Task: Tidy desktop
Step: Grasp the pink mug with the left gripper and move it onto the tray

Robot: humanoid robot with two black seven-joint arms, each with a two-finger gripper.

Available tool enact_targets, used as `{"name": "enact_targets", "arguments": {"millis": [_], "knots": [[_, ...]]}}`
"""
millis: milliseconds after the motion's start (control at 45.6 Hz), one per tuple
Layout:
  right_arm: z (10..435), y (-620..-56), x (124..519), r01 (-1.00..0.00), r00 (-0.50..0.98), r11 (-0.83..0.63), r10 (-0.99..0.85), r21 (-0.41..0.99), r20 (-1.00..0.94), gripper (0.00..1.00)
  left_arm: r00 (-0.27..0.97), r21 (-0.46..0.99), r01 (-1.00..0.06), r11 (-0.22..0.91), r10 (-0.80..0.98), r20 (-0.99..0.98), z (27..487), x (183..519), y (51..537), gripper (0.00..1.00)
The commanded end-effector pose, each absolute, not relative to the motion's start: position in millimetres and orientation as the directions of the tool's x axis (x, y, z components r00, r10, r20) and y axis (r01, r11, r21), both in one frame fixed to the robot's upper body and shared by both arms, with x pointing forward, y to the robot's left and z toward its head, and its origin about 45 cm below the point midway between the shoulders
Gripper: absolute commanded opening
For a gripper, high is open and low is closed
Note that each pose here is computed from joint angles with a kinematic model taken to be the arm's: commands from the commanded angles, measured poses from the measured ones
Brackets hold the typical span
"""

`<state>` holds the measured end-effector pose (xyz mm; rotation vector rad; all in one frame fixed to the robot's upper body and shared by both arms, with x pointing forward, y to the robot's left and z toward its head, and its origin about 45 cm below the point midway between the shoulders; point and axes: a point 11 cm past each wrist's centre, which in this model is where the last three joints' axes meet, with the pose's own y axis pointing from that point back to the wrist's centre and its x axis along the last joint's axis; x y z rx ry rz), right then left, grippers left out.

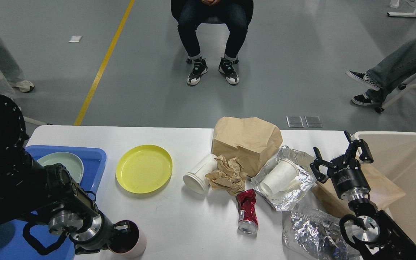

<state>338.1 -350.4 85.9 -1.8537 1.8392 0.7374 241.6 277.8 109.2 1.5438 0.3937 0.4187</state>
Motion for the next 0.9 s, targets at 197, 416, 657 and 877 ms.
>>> {"name": "enact_targets", "arguments": {"millis": [197, 416, 657, 877], "knots": [[85.7, -350.5, 337.9, -0.997, -0.019, -0.032, -0.772, 0.069, -0.636, 1.00, 0.893, 1.000, -0.022, 0.010, 0.450, 0.015, 116.4, 245.6, 280.0, 0.00], [85.7, -350.5, 338.0, -0.997, -0.019, -0.032, -0.772, 0.069, -0.636, 1.00, 0.904, 0.997, 0.027, 0.066, 0.424, -0.052, 187.9, 266.2, 285.8, 0.00], [86.3, -350.3, 338.5, -0.997, -0.018, -0.032, -0.772, 0.067, -0.636, 1.00, 0.938, 0.996, -0.009, 0.092, 0.347, -0.023, 306.9, 293.5, 278.3, 0.00], [86.3, -350.3, 338.5, -0.997, -0.018, -0.032, -0.772, 0.067, -0.636, 1.00, 0.961, 0.994, -0.065, 0.085, 0.274, 0.040, 396.4, 296.1, 268.1, 0.00]]}}
